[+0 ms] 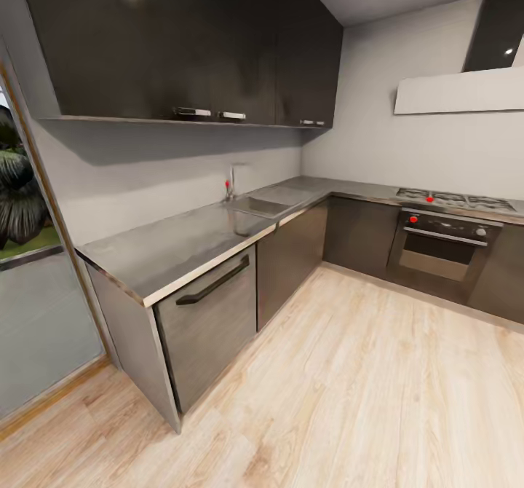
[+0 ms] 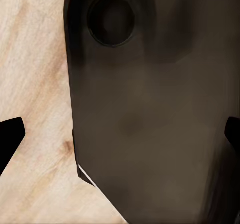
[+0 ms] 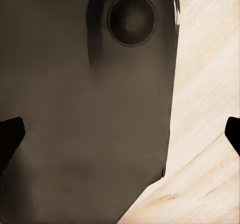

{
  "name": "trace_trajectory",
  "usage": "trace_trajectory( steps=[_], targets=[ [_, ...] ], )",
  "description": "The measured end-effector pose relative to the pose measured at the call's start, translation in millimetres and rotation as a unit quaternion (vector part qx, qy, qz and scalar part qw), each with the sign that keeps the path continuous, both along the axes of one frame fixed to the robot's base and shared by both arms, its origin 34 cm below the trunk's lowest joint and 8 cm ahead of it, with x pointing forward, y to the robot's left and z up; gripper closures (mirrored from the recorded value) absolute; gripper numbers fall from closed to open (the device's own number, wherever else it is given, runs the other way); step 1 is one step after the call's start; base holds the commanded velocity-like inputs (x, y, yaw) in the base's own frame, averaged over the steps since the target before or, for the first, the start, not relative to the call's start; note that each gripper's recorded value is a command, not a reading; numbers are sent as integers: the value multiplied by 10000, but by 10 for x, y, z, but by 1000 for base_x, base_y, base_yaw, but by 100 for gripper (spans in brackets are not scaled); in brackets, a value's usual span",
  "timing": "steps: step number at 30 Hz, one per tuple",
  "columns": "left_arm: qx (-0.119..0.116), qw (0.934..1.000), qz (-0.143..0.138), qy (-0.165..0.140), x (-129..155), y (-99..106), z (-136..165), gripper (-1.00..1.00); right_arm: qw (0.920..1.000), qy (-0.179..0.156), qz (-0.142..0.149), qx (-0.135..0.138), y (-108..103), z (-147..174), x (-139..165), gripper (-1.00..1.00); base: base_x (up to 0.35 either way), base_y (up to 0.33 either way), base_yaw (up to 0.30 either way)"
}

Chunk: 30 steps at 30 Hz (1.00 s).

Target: Put the three can of soda from the living room inside the tash can in the kitchen.

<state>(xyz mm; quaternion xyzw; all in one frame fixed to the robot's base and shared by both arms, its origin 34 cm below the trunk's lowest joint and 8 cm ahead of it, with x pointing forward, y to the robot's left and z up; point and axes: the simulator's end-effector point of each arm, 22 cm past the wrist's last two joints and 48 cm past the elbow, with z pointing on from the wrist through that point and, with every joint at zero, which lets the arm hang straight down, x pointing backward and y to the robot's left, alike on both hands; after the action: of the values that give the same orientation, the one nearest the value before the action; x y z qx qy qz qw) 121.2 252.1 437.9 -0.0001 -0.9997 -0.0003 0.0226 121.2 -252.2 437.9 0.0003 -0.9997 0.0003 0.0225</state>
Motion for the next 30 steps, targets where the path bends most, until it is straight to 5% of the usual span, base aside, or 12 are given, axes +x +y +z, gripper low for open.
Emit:
trace_trajectory(
  steps=[21, 30],
  targets=[
    [116, 9999, -13, 17, 28, 103, 0, -100, 10000, 40, 34, -72, -75, 4, -64, -100, 0, 0, 0],
    [95, 9973, -31, -723, 753, 164, 10, -100, 9973, -679, 276, 72, -118, 6, 649, -100, 0, 0, 0]
  ],
)
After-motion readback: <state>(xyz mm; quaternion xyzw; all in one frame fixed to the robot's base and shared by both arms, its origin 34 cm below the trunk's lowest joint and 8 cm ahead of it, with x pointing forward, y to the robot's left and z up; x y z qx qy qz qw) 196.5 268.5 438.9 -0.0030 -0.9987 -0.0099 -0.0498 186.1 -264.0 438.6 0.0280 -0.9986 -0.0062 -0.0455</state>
